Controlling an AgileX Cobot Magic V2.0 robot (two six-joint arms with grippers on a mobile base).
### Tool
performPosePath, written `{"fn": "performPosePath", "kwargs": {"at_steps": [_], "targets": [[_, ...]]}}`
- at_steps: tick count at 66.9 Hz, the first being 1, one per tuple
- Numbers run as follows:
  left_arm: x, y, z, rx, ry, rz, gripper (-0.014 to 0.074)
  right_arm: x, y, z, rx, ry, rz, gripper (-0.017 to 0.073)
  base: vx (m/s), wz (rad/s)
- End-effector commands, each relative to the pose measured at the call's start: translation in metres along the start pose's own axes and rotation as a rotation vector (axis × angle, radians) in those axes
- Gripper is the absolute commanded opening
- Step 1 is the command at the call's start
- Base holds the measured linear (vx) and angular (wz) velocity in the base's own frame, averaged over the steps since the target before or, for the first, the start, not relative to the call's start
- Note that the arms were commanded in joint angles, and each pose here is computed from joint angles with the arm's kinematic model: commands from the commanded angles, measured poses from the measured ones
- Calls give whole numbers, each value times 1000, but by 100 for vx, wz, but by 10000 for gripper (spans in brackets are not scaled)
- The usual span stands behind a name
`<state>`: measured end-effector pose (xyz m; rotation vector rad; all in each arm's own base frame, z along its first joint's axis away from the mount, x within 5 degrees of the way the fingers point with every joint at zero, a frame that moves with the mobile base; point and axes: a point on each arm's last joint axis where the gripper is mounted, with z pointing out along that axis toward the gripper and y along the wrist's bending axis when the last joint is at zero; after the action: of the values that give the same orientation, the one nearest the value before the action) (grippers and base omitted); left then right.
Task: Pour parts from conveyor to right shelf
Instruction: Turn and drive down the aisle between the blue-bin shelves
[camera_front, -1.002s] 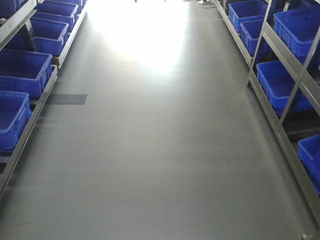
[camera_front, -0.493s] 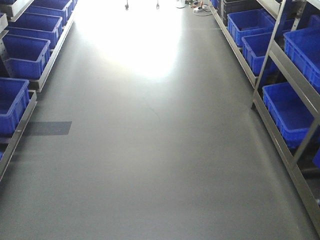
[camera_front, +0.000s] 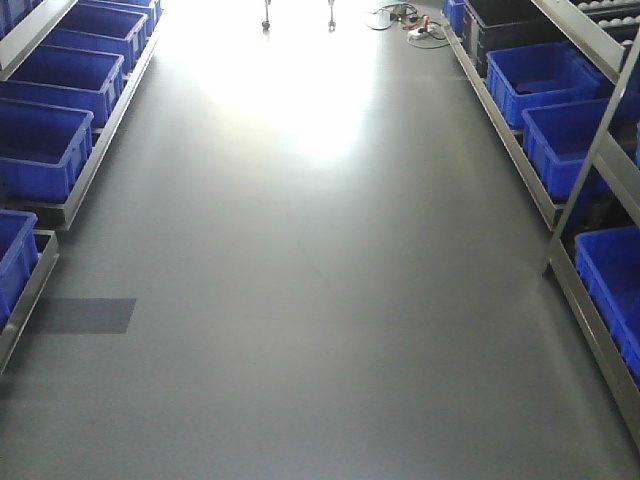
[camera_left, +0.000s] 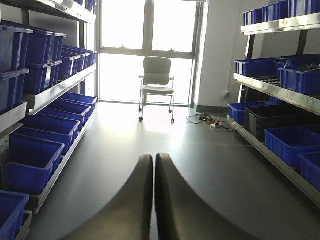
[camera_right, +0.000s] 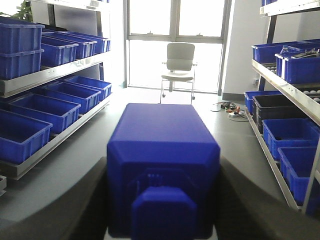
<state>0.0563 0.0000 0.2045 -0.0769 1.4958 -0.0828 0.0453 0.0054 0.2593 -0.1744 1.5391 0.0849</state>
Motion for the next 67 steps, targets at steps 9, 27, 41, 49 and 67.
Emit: {"fn": "performPosePath", "kwargs": {"at_steps": [9, 27, 41, 49, 67], "targets": [[1, 0, 0, 11, -60, -16, -6, -15, 0, -1, -2, -90, -21, -4, 59, 5], [1, 0, 0, 11, -60, -16, -6, -15, 0, -1, -2, -90, -21, -4, 55, 3], [1, 0, 0, 11, -60, -16, -6, -15, 0, -1, -2, -90, -21, -4, 51, 6], [1, 0, 0, 11, -60, -16, -6, -15, 0, -1, -2, -90, -21, -4, 47, 23], [1, 0, 0, 11, -60, -16, -6, -15, 0, -1, -2, -90, -21, -4, 41, 58]]}}
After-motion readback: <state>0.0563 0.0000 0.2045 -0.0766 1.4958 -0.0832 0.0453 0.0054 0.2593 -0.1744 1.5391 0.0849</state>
